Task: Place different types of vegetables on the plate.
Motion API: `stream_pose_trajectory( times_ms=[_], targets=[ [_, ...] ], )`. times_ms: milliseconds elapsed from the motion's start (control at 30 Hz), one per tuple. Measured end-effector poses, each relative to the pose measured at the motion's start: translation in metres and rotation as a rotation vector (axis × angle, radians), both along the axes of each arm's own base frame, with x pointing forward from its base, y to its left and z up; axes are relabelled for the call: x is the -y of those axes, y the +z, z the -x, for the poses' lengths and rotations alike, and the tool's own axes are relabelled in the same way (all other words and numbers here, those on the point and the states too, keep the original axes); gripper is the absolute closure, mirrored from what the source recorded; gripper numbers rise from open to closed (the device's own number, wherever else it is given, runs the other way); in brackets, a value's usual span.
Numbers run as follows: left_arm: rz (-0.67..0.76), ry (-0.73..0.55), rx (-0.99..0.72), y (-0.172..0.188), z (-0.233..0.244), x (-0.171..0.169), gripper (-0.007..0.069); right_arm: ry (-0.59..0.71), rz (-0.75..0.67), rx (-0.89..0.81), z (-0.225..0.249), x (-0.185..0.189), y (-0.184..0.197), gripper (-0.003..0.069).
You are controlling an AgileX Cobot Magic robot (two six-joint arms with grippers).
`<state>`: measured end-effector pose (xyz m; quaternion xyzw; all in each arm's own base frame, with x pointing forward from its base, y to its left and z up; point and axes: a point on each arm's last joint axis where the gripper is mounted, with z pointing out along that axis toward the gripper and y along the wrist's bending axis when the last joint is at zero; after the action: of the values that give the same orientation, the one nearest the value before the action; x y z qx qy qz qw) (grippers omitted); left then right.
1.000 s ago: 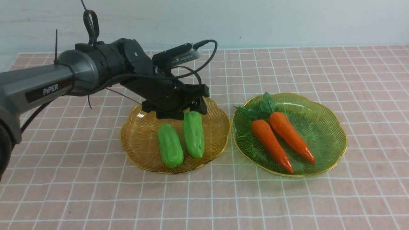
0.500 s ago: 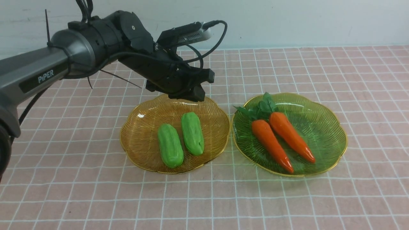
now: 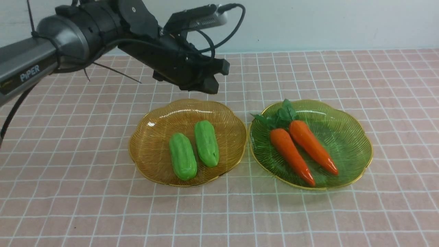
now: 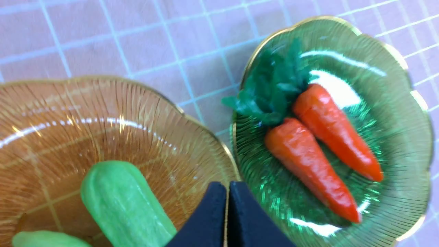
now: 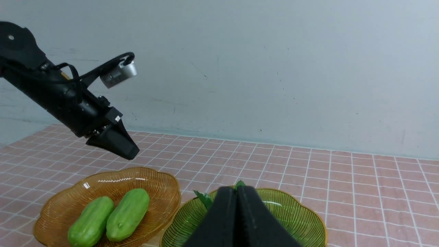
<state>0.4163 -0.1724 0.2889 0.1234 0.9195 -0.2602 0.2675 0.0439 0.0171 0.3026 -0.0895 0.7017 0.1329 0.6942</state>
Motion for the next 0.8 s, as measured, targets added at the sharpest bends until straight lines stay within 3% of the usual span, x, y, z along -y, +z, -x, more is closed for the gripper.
stream_pose_trajectory(
  times_ms=[267,500,800],
  targets=[
    [-0.018,-0.053,0.028,0.034,0.018,-0.005,0.0629,-0.013,0.006,-0.023,-0.003,0.0,-0.032,0.0675],
    [-0.119,-0.094,0.055,0.041,0.025,-0.012,0.0629,-0.189,0.119,-0.087,-0.006,0.01,-0.088,0.0675],
    [-0.215,-0.147,0.044,0.071,0.055,-0.026,0.0629,-0.219,0.159,-0.201,-0.01,0.012,-0.124,0.0675]
  ],
)
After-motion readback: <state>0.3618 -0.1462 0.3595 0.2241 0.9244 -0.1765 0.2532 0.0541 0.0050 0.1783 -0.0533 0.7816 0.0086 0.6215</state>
